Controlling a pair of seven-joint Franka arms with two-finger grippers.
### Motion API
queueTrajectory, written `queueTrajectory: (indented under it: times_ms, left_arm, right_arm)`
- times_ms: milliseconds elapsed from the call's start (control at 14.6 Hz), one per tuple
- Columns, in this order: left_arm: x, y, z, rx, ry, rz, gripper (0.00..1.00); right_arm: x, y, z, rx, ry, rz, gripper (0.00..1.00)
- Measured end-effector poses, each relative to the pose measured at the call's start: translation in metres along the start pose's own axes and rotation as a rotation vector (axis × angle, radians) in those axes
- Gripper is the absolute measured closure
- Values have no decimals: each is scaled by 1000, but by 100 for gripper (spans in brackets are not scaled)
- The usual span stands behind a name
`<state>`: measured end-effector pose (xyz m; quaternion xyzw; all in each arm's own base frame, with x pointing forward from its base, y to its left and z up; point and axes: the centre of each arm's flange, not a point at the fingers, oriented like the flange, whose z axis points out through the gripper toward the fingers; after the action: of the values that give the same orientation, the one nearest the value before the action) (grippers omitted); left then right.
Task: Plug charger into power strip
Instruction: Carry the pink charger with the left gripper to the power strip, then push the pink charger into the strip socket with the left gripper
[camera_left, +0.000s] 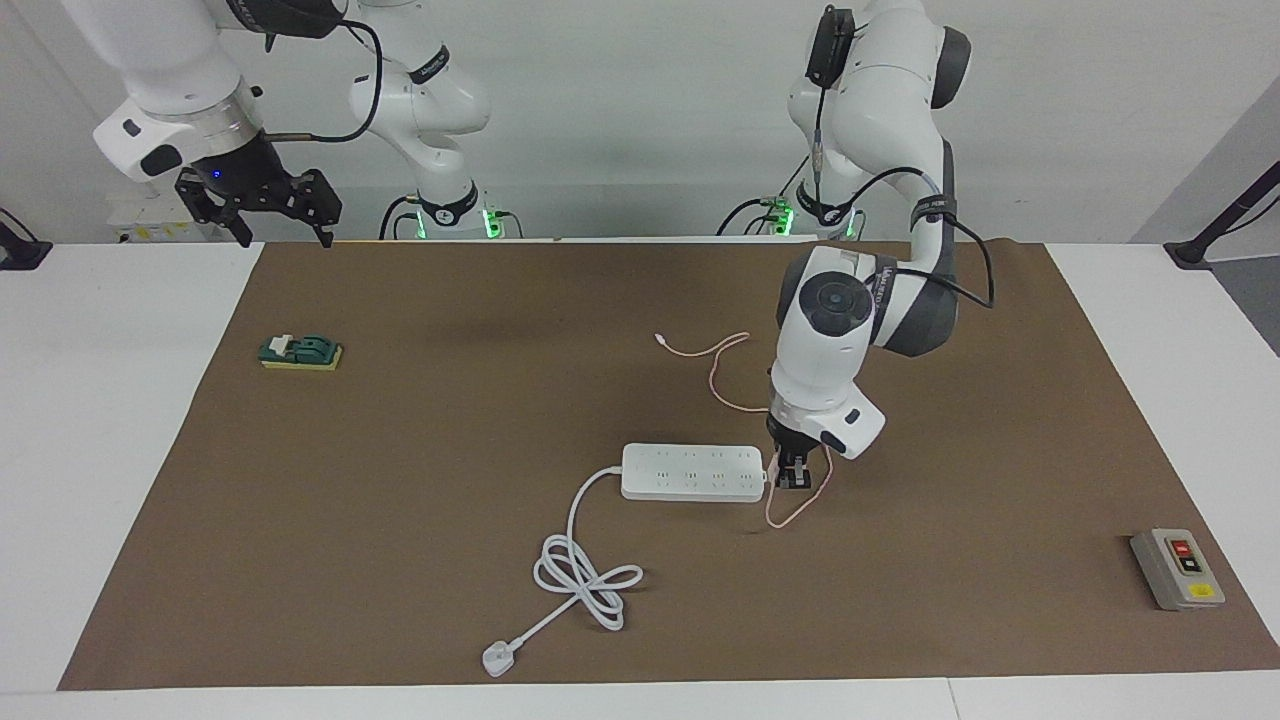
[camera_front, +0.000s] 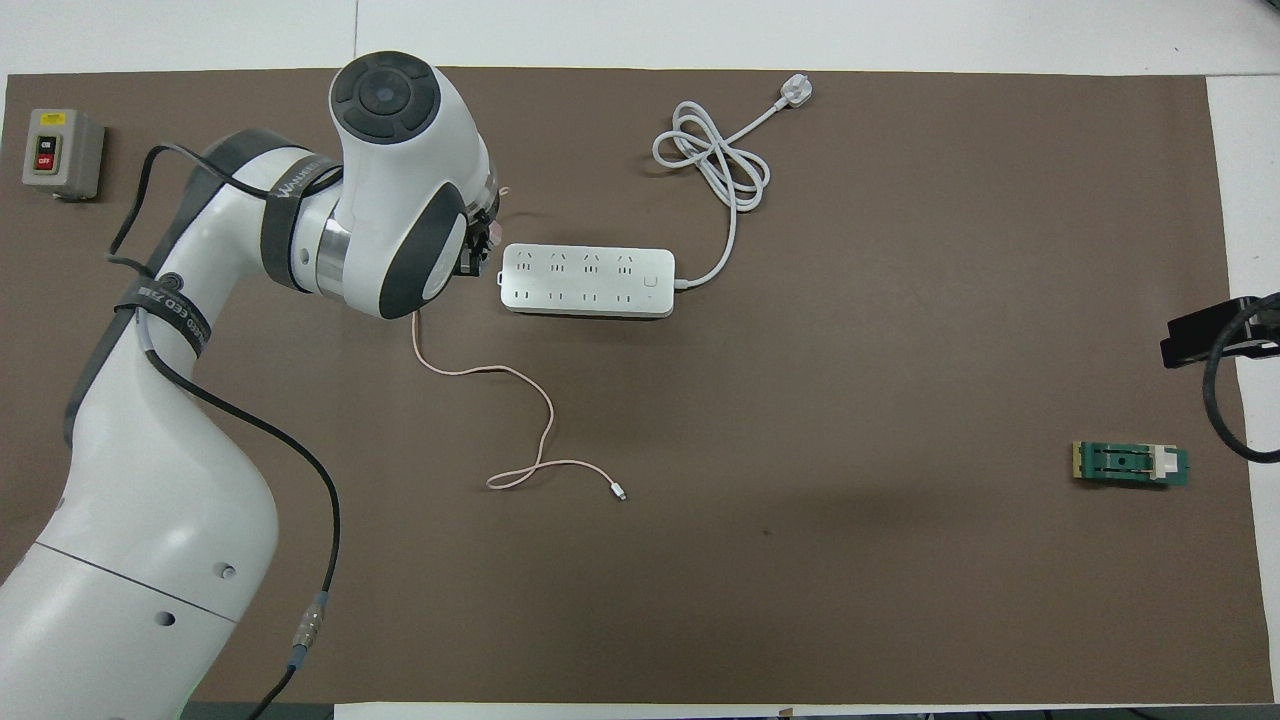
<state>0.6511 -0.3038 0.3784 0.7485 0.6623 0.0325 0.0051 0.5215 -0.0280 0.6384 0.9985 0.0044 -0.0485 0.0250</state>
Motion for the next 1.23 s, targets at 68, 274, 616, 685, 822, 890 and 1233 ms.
queueTrajectory:
  times_ms: [68,274,616,685,822,890,1233]
  left_arm:
    - [-7,-4,5,19,6,6,69]
    - [-18,-15,17,62,22,0,69]
    - [-18,-20,25,91,21,-13,69]
    - [-18,-21,27,95,18,-15,69]
    - [-19,-23,30,103,16,-15,69]
    - [-20,-24,31,106,14,-14,69]
    - [-31,-29,31,115,-5,-6,69]
  right_arm:
    - [0,0,0,0,0,0,0]
    - [0,0,0,0,0,0,0]
    - [0,0,0,0,0,-1,0]
    - [0,0,0,0,0,-1,0]
    - [0,0,0,0,0,-1,0]
    - [0,0,0,0,0,-1,0]
    - [0,0,0,0,0,-1,0]
